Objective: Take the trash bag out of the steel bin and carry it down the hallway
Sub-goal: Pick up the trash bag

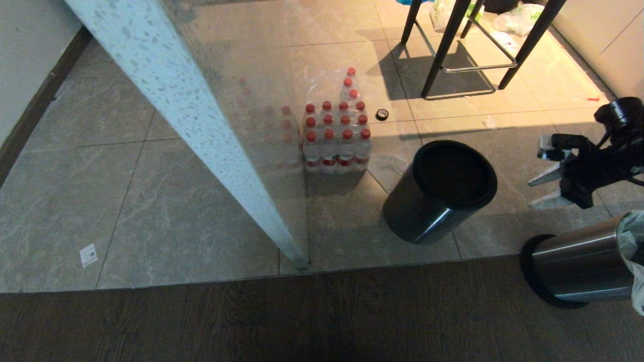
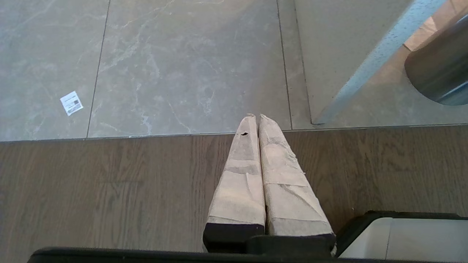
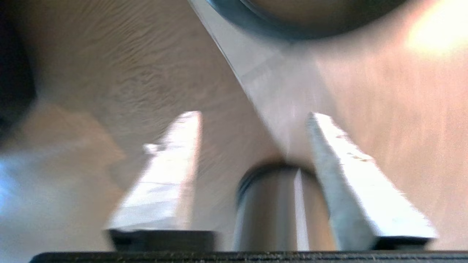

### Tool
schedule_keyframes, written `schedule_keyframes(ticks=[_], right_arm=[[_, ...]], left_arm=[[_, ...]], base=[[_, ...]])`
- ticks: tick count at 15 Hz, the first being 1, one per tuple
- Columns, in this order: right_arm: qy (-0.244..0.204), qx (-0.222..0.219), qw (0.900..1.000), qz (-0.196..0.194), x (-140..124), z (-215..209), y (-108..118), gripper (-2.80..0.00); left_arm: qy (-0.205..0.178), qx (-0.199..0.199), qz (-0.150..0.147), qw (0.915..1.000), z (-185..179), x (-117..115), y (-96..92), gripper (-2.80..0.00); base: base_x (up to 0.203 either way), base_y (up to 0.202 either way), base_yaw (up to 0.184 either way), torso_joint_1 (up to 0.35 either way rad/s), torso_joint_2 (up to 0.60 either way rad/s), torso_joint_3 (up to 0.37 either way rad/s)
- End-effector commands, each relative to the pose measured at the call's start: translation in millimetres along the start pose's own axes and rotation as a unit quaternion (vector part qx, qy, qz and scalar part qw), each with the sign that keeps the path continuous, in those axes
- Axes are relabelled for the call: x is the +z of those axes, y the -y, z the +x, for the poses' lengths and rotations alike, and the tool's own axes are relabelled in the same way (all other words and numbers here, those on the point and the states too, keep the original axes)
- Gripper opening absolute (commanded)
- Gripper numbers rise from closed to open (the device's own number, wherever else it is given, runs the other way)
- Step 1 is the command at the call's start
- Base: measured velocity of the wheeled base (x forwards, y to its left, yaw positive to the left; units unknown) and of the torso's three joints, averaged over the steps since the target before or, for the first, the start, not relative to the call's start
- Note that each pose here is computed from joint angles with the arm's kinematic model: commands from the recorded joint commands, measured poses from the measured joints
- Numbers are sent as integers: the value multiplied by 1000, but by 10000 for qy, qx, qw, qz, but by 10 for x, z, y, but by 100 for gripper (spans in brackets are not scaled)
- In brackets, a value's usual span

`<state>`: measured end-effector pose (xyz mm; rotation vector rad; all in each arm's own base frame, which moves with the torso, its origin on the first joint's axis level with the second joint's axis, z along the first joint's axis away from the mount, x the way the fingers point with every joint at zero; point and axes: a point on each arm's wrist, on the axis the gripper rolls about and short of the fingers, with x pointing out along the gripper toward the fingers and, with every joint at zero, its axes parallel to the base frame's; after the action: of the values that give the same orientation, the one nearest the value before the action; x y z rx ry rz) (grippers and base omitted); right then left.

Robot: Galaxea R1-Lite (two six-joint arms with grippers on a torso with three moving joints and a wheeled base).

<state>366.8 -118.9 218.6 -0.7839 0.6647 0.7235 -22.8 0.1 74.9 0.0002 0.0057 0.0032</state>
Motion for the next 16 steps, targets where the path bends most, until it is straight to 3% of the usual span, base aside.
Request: schedule_keyframes(ticks=[1,3,5,8,10,14,15,16], right_arm=[[-132,-393,9974,593,-168,-437,-71,-280],[-331,-645,9881,1356,-479,-732,-169,-280],[-471,-973,9687,2236,-817,-986,-293,-280],[-510,-1859,9176,3475,-1358,-1193,-401,-280],[-570,-2194,8956,3828,-1669,-1226,-527,-280],[-759,-2592,8692,4141,-2134,-1122,-892,-280],[-833,-2692,8640,4174,-2211,-1102,-962,0],[-928,-2712,8606,4210,-2268,-1048,-1033,0]], left_arm=[[-2,-1,-1,10000,0,0,0,-280],[-2,-1,-1,10000,0,0,0,-280],[-2,-1,-1,10000,0,0,0,-280],[-2,7,-1,10000,0,0,0,-280],[-2,6,-1,10000,0,0,0,-280],[-2,-1,-1,10000,0,0,0,-280],[-2,5,-1,10000,0,0,0,-280],[-2,-1,-1,10000,0,0,0,-280]], base=[[0,0,0,0,0,0],[0,0,0,0,0,0],[0,0,0,0,0,0],[0,0,0,0,0,0],[0,0,0,0,0,0],[0,0,0,0,0,0],[0,0,0,0,0,0],[0,0,0,0,0,0]])
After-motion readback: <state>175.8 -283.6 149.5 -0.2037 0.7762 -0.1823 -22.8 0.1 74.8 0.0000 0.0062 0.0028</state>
